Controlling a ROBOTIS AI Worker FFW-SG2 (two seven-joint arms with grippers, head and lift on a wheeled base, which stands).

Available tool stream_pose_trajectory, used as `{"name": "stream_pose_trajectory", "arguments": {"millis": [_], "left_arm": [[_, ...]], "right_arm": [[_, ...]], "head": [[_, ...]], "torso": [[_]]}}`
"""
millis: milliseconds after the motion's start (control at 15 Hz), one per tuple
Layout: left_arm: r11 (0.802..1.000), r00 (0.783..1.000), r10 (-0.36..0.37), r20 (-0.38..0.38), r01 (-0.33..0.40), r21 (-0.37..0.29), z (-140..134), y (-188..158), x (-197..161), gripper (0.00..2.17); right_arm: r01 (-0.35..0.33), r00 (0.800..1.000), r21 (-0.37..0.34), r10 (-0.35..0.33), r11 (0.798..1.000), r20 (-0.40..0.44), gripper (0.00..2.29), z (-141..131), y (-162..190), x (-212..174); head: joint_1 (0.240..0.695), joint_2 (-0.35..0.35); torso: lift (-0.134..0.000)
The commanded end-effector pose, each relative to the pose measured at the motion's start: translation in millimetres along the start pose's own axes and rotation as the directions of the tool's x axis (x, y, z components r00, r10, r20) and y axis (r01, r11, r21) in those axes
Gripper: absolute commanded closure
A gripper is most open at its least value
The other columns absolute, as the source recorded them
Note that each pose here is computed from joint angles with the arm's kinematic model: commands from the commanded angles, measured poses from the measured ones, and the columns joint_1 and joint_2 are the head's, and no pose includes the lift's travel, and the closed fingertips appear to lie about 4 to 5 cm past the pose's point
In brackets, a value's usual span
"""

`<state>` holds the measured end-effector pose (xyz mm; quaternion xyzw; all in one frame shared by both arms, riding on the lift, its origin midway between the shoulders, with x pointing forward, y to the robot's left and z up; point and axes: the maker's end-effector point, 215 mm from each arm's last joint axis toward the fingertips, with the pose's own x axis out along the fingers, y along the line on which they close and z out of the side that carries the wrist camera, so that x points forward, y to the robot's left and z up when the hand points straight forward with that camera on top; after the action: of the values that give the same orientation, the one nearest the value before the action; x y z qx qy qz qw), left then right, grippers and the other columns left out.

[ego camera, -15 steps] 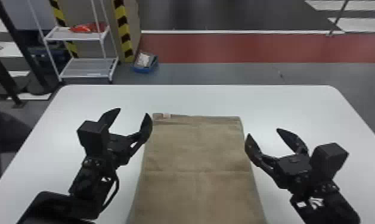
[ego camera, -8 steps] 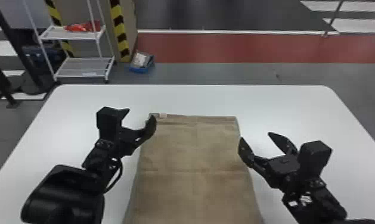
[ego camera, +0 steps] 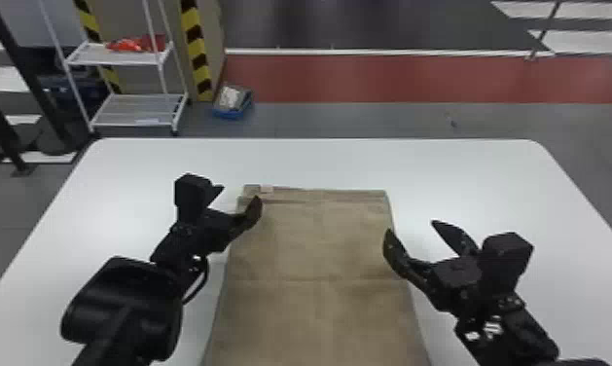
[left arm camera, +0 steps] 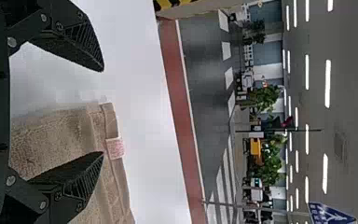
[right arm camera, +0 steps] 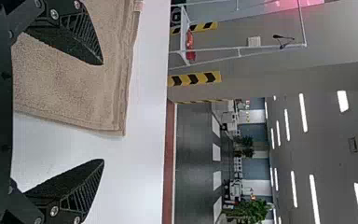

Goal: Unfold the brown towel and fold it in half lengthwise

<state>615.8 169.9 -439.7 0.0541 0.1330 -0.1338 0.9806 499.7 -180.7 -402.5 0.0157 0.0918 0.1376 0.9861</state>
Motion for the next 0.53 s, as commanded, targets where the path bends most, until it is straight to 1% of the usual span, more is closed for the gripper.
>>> {"name": "stream_pose_trajectory", "arguments": {"millis": [0,133,267,467], "left_arm": [[1.000,1.000,-0.013,0.005,0.013,-0.005,1.3,-4.3,0.8,0.47],[1.000,1.000,-0.015,0.003,0.015,-0.025,-0.7,-4.4,0.7,0.48],[0.999,1.000,-0.020,-0.002,0.020,-0.029,-3.5,-4.6,0.1,0.48],[0.998,0.999,-0.048,-0.013,0.047,-0.041,-7.7,-8.6,-0.9,0.48]], "right_arm": [[0.000,1.000,-0.001,0.000,1.000,0.005,0.15,2.5,0.2,0.0],[0.005,1.000,0.005,-0.005,1.000,-0.005,0.15,0.8,-1.4,0.3],[0.005,1.000,0.007,-0.005,1.000,-0.006,0.15,1.6,-1.4,0.4],[0.006,1.000,0.008,-0.006,1.000,-0.006,0.15,2.4,-1.4,0.4]], "head": [[0.695,-0.010],[0.695,-0.014],[0.695,-0.015],[0.695,-0.018]], "torso": [[-0.125],[-0.125],[-0.125],[-0.125]]}}
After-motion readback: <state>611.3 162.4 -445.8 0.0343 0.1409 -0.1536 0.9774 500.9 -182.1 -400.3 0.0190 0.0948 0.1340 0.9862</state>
